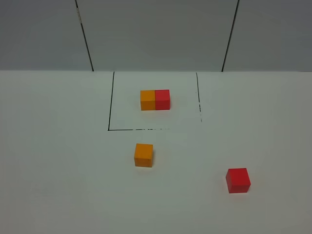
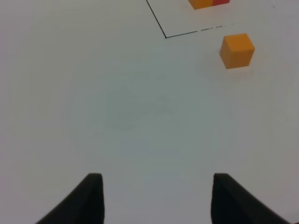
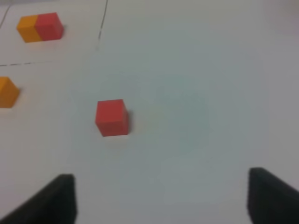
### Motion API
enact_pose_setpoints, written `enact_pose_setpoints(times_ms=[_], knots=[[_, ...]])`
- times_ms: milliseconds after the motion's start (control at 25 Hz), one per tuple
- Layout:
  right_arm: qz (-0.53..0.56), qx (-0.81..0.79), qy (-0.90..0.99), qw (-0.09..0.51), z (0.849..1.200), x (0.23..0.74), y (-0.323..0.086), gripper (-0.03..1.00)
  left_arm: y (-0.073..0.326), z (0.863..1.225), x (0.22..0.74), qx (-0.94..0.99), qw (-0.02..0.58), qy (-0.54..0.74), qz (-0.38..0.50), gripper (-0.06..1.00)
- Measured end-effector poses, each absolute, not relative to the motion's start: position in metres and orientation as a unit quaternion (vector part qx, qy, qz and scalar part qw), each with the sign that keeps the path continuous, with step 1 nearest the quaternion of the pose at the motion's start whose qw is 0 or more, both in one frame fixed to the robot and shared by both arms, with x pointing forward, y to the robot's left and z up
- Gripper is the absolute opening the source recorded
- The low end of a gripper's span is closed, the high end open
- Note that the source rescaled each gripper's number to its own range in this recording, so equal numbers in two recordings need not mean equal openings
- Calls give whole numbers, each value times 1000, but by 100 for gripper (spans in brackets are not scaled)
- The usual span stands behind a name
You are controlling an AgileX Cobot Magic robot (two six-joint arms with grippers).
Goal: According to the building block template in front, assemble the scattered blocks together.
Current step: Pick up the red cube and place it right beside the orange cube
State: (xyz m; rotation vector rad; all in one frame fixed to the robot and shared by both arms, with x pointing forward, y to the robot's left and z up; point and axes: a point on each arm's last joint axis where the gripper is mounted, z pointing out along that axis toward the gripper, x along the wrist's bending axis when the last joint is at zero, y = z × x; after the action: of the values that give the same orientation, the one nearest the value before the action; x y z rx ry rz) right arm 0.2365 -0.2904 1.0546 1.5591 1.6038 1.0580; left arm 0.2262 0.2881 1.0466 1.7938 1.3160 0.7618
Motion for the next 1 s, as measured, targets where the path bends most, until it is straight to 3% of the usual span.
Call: enact_pose_setpoints(times_ms=[80,160,560,720,1000], knots=[[411,593,616,316,1060,242,-288,88,288,1047,226,704,385,517,299,29],[416,591,621,305,1066,250,-286,99,288,1047,226,704,385,517,299,29],[367,598,685,196,1081,338,-274,100,288,1047,226,704,385,517,299,29],[335,613,705,122,1069,384,-268,100,288,1047,226,704,385,517,299,29],[279,617,733,57,1031,440,-259,100,288,1047,226,704,385,517,299,29]])
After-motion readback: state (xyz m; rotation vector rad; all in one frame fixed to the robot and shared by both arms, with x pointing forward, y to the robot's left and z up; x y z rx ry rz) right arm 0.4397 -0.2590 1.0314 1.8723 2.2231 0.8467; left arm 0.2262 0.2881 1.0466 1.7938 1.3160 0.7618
